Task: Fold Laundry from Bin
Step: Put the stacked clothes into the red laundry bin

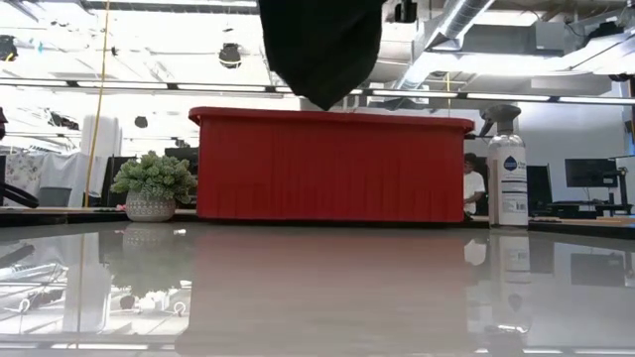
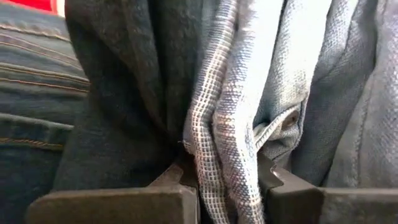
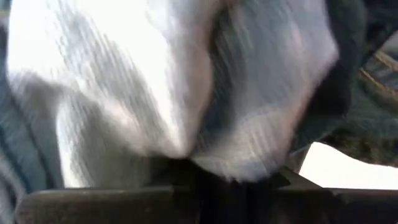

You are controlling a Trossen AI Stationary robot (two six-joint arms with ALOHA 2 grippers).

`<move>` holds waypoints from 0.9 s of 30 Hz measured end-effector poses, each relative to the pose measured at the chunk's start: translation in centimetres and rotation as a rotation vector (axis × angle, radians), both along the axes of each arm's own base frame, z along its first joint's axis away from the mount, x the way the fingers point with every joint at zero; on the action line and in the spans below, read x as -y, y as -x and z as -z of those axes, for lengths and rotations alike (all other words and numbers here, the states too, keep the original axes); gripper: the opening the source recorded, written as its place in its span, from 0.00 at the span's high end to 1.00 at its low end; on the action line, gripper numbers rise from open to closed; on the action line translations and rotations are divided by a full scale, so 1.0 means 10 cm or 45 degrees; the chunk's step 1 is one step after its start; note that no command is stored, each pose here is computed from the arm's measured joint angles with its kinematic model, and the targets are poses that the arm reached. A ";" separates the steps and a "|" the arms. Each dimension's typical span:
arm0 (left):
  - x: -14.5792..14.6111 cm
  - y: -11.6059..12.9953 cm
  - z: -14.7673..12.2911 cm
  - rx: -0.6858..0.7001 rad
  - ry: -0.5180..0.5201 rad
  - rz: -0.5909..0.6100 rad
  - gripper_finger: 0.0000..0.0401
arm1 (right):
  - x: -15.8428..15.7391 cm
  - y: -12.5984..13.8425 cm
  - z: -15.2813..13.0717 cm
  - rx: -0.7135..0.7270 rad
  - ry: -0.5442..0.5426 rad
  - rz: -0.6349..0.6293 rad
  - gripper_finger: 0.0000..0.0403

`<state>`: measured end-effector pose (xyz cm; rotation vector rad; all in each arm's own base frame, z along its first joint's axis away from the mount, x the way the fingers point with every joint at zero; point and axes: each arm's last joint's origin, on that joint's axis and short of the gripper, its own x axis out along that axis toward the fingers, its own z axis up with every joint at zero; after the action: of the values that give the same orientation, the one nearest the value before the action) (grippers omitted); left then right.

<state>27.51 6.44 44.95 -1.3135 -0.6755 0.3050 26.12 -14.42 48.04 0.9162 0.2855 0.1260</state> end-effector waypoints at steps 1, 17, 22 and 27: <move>-0.03 0.01 -0.02 -0.002 -0.011 -0.012 0.90 | 0.02 0.00 -0.01 0.006 0.003 0.010 0.75; -0.97 -0.10 -0.09 -0.050 -0.092 -0.085 0.90 | 0.86 -0.48 -0.10 0.093 0.004 0.011 0.75; -1.39 -0.04 -0.05 -0.130 -0.094 -0.129 0.90 | 1.29 -0.48 0.02 0.139 -0.035 0.042 0.75; -1.85 -0.04 0.15 -0.230 -0.089 -0.143 0.90 | 1.76 -0.42 0.31 0.093 -0.088 0.136 0.75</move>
<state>27.88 24.90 43.48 -1.1678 -0.6025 0.4811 30.34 -32.00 44.92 0.9913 0.1645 0.0708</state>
